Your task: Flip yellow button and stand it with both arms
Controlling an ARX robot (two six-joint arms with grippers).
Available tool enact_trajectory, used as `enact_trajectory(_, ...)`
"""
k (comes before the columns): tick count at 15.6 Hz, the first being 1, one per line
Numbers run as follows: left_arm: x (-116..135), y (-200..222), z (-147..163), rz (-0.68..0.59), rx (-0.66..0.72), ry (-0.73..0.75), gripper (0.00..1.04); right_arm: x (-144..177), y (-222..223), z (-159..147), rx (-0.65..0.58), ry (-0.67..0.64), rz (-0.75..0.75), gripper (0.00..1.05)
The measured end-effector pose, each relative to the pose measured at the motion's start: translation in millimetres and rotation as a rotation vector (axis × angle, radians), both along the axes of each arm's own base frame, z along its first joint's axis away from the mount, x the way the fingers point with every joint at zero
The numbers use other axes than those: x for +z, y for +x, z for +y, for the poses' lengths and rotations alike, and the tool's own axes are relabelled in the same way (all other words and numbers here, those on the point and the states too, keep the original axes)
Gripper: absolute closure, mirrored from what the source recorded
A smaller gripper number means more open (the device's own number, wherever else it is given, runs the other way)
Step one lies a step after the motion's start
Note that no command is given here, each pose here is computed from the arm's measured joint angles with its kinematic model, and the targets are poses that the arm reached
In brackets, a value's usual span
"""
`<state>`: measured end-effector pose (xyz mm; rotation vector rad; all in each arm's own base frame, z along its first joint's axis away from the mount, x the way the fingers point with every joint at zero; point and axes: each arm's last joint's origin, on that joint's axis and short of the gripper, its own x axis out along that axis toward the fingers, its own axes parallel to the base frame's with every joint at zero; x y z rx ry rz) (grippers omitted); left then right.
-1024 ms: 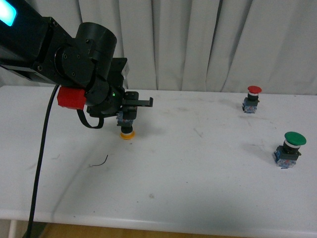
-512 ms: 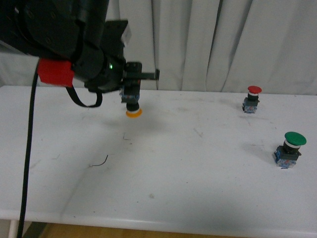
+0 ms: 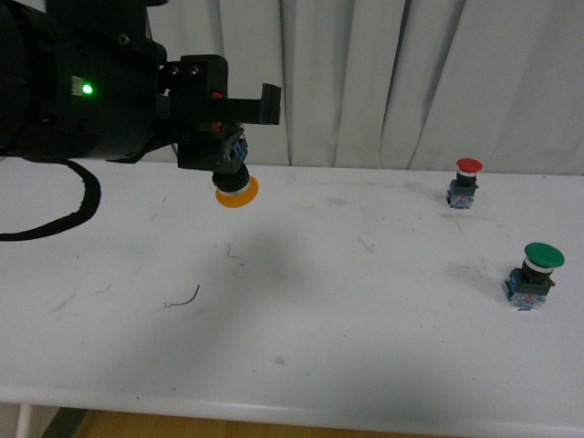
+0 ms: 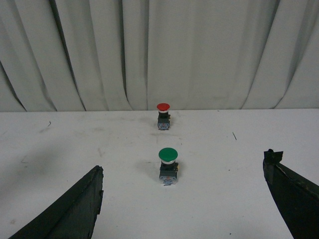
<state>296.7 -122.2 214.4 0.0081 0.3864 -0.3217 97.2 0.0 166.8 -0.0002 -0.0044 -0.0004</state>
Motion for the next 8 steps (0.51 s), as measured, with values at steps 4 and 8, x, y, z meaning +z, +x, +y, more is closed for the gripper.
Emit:
enact_trajectory(4,2.7,-0.9,15.5,-0.036,-0.052,-0.2,0.74,0.0,0.0,0.0,0.0,0.0,0.0,0.06)
enact_trajectory(8,-2.0,-9.9,40.5,-0.055,-0.204,-0.664,0.74,0.0,0.0,0.0,0.0,0.0,0.0,0.06)
